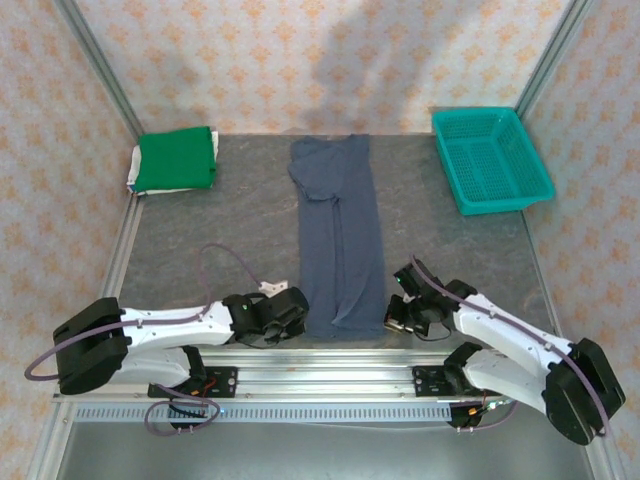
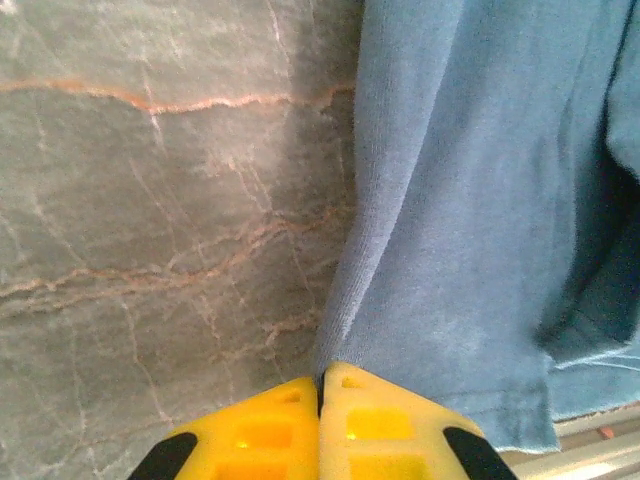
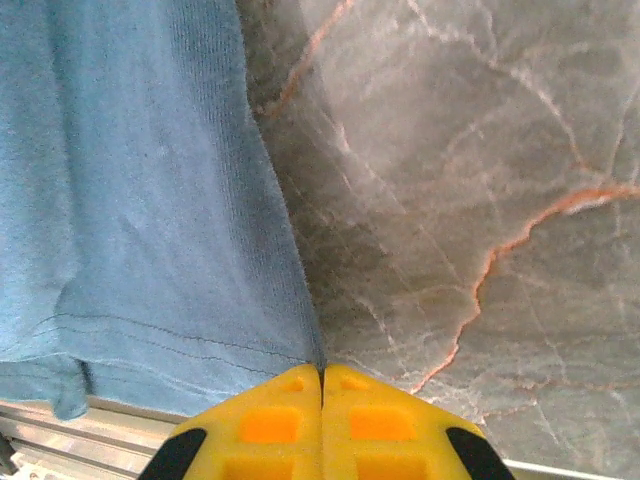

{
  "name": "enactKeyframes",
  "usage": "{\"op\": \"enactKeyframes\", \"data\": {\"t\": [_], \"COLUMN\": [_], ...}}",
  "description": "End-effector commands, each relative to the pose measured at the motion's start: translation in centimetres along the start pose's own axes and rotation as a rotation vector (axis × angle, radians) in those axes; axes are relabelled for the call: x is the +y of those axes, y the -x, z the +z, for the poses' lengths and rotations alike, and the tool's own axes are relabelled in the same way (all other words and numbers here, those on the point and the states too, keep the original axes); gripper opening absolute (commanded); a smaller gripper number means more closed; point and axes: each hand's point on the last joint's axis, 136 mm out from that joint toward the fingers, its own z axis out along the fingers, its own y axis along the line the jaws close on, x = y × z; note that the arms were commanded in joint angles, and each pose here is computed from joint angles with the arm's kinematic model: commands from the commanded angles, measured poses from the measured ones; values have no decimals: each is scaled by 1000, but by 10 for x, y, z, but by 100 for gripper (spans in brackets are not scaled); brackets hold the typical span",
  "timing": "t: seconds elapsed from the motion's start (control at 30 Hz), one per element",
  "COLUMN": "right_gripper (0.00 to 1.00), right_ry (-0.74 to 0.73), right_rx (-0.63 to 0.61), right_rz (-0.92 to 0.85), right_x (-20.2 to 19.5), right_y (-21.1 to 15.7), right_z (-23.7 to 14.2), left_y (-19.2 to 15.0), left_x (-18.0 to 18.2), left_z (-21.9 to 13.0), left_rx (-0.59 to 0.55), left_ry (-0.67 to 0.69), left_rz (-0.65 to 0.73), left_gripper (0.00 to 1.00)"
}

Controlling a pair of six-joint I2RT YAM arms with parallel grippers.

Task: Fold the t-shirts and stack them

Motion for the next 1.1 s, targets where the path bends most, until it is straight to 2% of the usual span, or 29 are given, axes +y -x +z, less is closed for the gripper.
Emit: {"op": "enactKeyframes", "data": {"t": [0.0,0.13,0.3,0.63,0.83,1.07], "right_gripper": [0,0,0,0,0,0], "right_ry": [-48,-51,-49,-83,-108,-141], "right_rx": [15,8,-80,-124,-135,-133], "right_rz": [69,52,-27,-117,-136,-121], "right_x": [-17,-14,15,73,96,98], "right_y": [-11,-10,11,95,158,215], "right_z": [4,-5,-41,-71,-75,-65], "left_y": [1,3,27,111,171,227], "left_x": [5,-12,-38,-55,-61,-68], "left_z": [-2,-11,-42,-72,-65,-41], "left_rx": [-39,-53,-118,-171,-145,-102], "left_ry": [38,-6,-54,-94,-79,-38], "left_rz": [-9,-7,-6,-79,-103,-76], "left_gripper": [5,3,2,1,0,0]}}
